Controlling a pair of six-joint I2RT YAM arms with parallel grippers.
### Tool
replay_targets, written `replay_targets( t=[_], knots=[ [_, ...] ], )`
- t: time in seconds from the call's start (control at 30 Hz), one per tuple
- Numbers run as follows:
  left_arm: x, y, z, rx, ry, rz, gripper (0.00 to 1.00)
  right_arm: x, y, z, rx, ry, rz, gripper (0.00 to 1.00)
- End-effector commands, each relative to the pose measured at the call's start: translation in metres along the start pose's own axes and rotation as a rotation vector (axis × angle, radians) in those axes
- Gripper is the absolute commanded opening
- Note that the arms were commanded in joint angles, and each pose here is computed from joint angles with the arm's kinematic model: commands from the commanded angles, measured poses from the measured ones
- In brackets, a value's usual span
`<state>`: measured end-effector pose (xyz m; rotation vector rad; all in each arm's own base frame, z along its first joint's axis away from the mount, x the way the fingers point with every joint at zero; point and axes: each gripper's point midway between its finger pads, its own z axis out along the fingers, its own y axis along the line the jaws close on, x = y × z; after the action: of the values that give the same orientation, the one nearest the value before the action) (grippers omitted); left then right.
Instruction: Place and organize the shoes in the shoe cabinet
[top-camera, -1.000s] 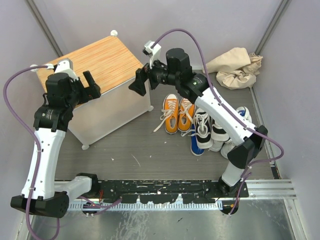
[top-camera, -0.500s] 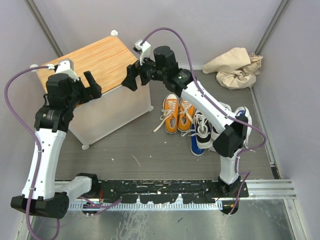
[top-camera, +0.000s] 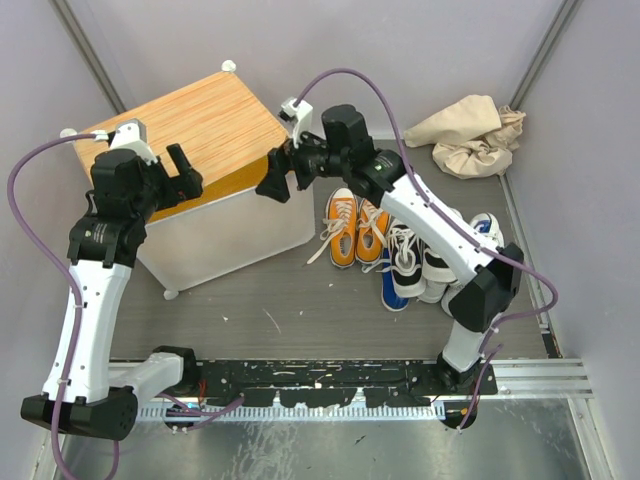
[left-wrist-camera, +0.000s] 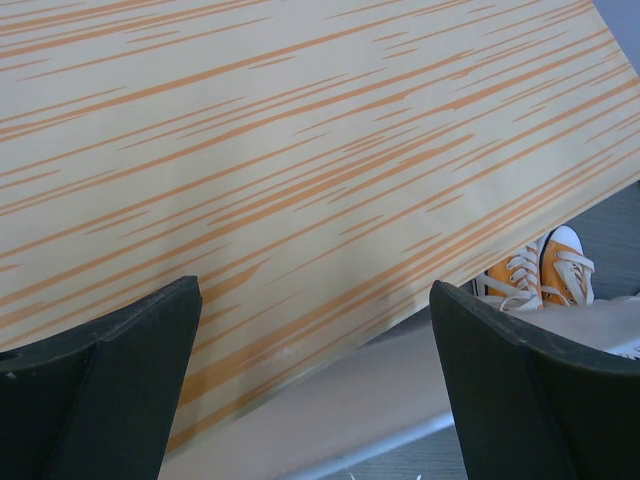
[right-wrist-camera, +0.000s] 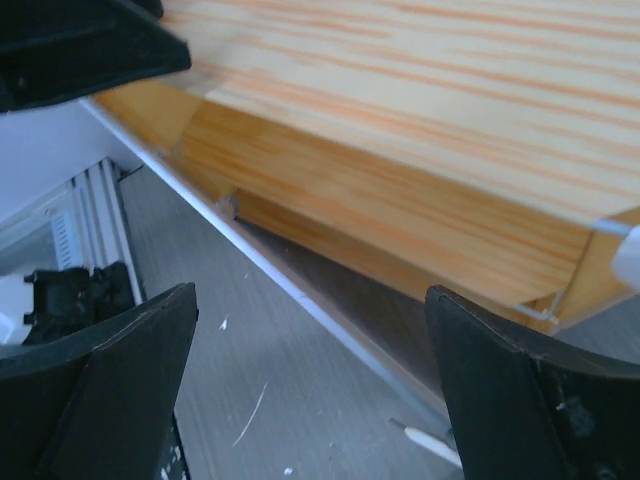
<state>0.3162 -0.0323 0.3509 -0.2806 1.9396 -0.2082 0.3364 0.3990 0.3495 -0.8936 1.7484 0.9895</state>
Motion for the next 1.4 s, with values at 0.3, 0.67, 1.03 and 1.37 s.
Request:
replay_targets(
  t=[0.3,0.67,1.03,1.37],
  knots=[
    [-0.005,0.001,-0.009,-0.010,-0.014,0.001,0.98,-0.003,0.072,-0.101,-0.128,-0.045,-0.040,1.00],
    [-0.024,-0.027,-0.049,0.134,-0.008,0.022,0.98,0.032,-0.057,-0.109,0.555,-0.103,0.009,1.00],
    [-0.027,-0.042,-0.083,0.233,-0.011,0.021,0.98,0.077,-0.077,-0.092,0.566,-0.070,0.018,1.00],
    [-0.021,-0.041,-0.098,0.244,-0.004,0.027,0.98,0.144,0.114,-0.080,-0.094,0.102,0.056,1.00]
  ],
)
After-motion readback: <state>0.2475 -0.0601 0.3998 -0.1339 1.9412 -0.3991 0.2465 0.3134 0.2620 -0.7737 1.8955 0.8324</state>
